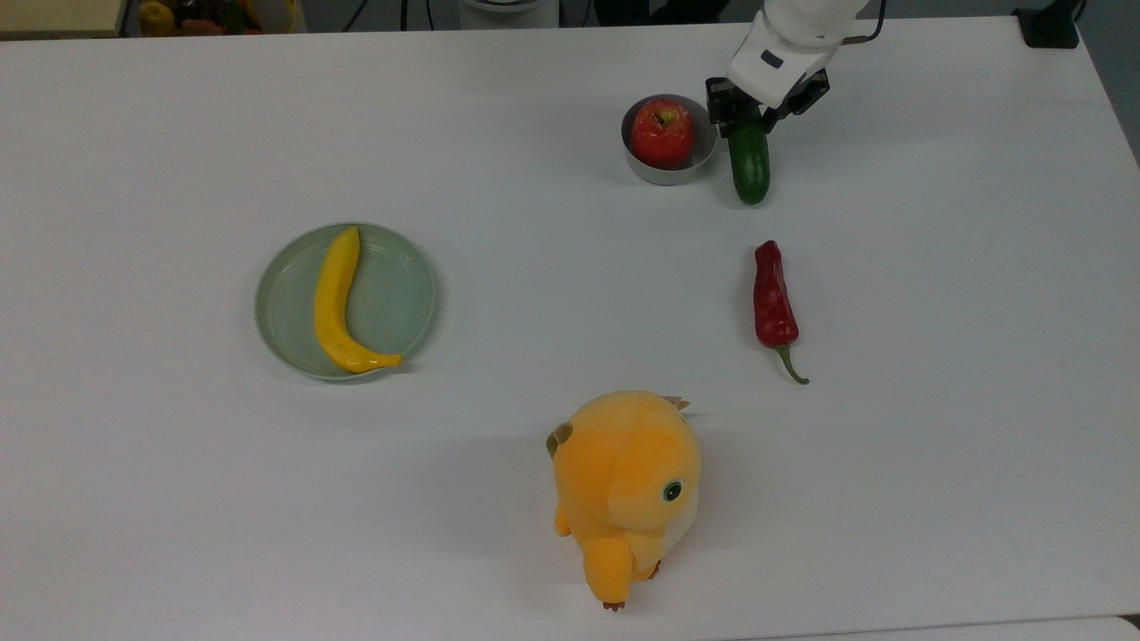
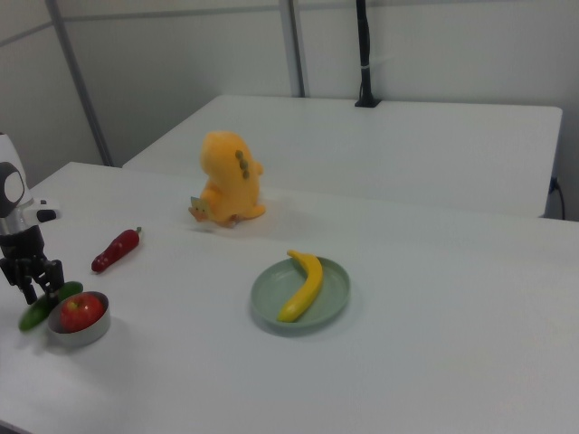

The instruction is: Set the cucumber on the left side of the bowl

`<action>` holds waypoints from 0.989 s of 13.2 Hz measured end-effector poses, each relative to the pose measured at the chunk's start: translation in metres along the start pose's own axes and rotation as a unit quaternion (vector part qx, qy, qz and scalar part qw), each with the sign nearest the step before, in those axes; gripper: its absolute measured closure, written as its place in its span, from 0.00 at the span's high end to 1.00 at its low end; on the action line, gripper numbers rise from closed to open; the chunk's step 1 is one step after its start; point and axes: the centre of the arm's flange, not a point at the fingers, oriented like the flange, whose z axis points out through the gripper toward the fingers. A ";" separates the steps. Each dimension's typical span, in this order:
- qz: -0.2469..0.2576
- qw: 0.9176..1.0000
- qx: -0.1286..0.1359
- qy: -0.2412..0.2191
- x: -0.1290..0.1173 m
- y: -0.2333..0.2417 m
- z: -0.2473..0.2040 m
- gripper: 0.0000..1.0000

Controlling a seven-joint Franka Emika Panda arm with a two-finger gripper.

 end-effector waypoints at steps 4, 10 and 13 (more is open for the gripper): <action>0.010 1.000 0.000 0.012 0.001 0.005 -0.021 1.00; 0.094 0.993 -0.001 0.076 -0.005 0.088 -0.185 1.00; 0.165 0.982 0.016 0.090 -0.011 0.186 -0.246 1.00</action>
